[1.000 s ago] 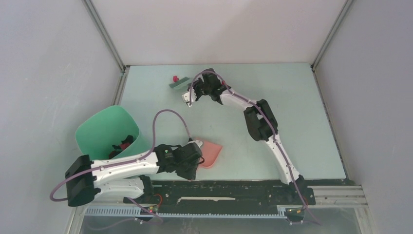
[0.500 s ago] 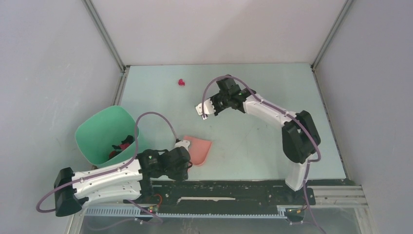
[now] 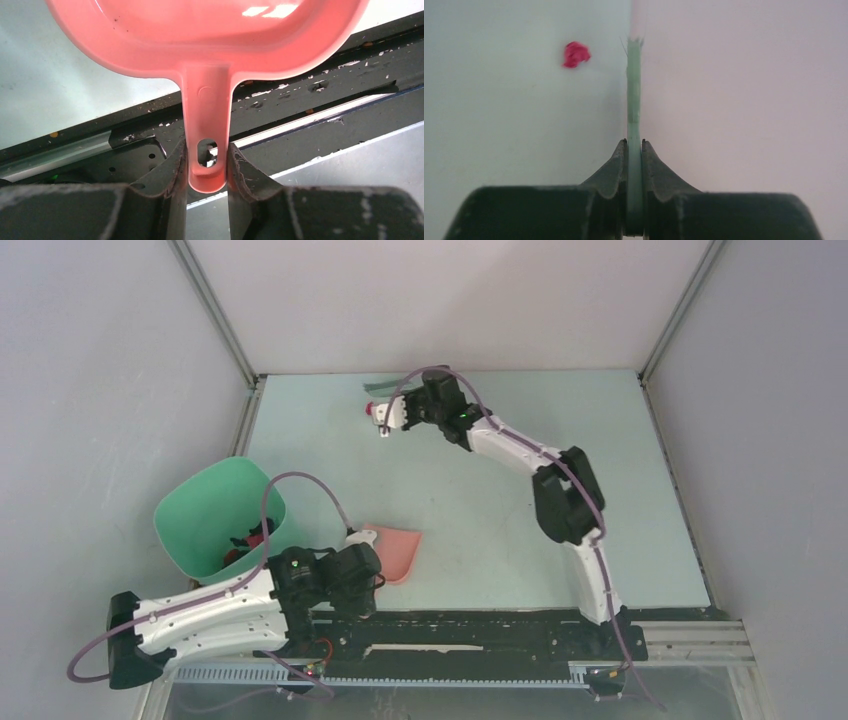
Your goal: Sweep away the paper scraps from the table
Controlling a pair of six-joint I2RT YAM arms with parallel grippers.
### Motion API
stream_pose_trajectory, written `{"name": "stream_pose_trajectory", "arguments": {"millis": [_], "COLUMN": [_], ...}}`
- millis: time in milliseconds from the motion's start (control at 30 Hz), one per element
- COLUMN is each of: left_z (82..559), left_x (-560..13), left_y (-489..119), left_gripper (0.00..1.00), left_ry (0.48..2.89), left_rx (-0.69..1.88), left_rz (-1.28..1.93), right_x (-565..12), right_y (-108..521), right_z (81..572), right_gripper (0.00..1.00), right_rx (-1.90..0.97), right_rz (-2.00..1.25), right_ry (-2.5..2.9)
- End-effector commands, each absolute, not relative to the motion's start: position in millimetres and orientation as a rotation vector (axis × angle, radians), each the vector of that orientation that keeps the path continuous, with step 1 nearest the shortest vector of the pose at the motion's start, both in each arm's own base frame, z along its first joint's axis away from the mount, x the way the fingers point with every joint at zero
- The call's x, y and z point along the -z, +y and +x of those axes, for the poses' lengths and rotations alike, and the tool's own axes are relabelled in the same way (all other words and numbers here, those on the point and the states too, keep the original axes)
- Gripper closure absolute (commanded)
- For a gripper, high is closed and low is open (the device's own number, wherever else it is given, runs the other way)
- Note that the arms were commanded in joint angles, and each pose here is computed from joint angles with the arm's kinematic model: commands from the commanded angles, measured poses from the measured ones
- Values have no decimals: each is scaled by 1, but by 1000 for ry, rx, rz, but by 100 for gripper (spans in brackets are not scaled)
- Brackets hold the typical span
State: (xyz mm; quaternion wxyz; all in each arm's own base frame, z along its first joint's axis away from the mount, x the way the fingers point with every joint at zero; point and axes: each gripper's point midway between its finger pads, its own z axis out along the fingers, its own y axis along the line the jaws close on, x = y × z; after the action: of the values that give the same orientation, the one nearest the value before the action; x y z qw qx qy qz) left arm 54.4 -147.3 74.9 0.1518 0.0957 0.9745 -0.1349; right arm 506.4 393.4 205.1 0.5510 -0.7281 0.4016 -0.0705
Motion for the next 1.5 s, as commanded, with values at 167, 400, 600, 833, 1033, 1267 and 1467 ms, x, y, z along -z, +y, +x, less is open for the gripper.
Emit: {"name": "stream_pose_trajectory", "arguments": {"millis": [167,400,600,833,1033,1267,1467], "left_z": [52,53,55,55,59,57,60], "left_x": [-86,-84,-88,-82,-79,-79,-78], "left_y": [-153,-156,-160,-160,-161,-156,-163], "left_gripper": [100,100,100,100,100,100,100], "left_ry": [2814,2819,2804,2816,2834,2855,2907], "left_rx": [413,407,421,367,257,132,25], "left_rz": [226,224,242,338,478,663,725], "right_x": [-184,-158,-150,-170,-253,-299,-292], "right_y": [472,478,423,304,266,208,201], "right_z": [562,526,454,361,338,388,462], "right_gripper": [100,100,100,100,100,100,100], "right_rx": [260,98,-1,11,-57,62,142], "right_rz": [-1658,-1813,-2035,-2241,-1926,-1582,-1423], "right_ry": [733,718,822,1014,1161,1284,1517]}}
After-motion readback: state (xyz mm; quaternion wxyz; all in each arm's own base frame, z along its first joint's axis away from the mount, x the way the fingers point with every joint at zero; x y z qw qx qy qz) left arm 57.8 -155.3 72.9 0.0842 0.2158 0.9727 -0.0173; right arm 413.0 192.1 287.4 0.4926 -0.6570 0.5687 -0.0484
